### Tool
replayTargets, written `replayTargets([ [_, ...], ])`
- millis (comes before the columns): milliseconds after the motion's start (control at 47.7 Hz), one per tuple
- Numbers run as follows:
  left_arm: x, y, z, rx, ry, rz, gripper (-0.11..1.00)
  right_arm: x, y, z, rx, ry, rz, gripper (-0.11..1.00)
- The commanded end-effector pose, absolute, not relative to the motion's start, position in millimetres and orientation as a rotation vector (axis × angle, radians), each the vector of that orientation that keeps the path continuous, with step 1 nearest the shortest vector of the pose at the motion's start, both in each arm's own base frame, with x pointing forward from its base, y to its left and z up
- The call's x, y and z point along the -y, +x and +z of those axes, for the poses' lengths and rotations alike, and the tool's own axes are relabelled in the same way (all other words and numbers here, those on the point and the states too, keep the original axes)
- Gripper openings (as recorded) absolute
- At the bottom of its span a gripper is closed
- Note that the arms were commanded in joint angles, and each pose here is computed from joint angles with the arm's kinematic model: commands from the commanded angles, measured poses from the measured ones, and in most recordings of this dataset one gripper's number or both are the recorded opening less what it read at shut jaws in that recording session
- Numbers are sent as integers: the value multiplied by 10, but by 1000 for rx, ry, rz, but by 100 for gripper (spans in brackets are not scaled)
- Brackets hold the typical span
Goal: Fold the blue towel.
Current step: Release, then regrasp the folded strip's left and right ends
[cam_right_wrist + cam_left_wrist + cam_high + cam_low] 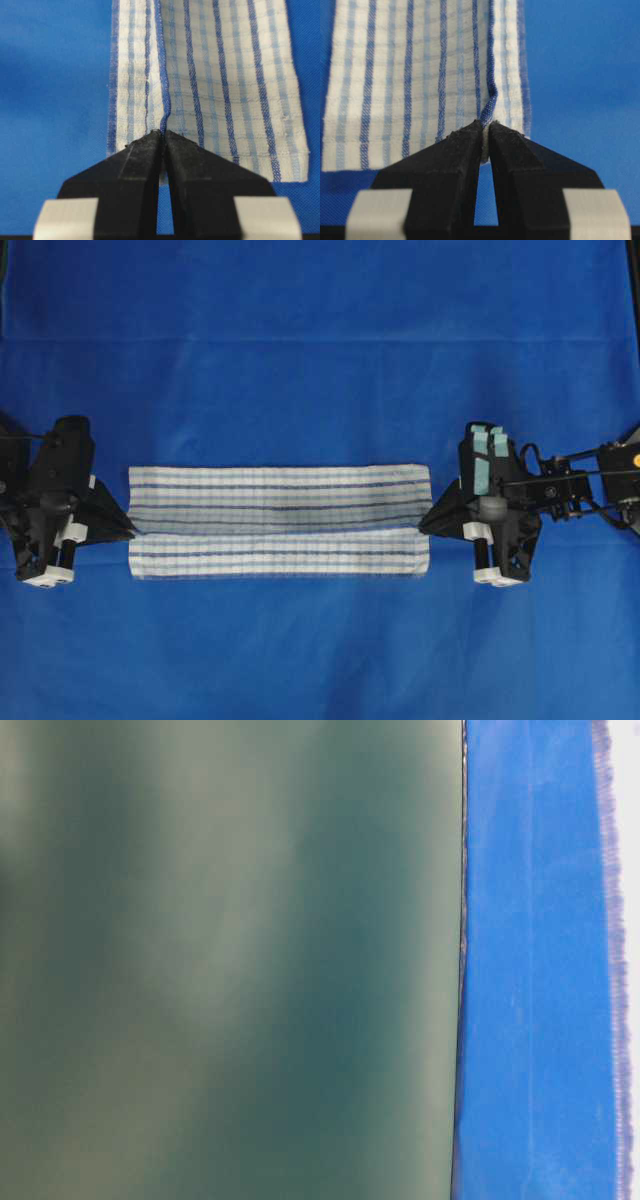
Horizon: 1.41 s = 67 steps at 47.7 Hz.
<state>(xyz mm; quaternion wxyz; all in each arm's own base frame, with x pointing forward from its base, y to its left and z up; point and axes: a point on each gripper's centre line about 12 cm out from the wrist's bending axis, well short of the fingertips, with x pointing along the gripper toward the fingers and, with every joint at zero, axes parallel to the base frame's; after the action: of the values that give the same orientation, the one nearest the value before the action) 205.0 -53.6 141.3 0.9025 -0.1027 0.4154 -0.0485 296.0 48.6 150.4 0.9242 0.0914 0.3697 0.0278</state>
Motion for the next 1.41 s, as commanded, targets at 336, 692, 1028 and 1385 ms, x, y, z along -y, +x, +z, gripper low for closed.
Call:
replayTargets([
  [336,568,2150,1414,-848,-271,-79,6,-519,3105,1467,-767,197,54,6],
  [692,467,2141,1584,-764,-271,-69,68,-236,3071,1594,-730,218,-21,60],
  [1028,7,2169,1482,-778,-254,100,67,228,3073,1519,-740,220,-147,60],
  [1385,-108,2176,1103,-895,-268,164,67,250,3129,1099,-860,234,-167,60],
])
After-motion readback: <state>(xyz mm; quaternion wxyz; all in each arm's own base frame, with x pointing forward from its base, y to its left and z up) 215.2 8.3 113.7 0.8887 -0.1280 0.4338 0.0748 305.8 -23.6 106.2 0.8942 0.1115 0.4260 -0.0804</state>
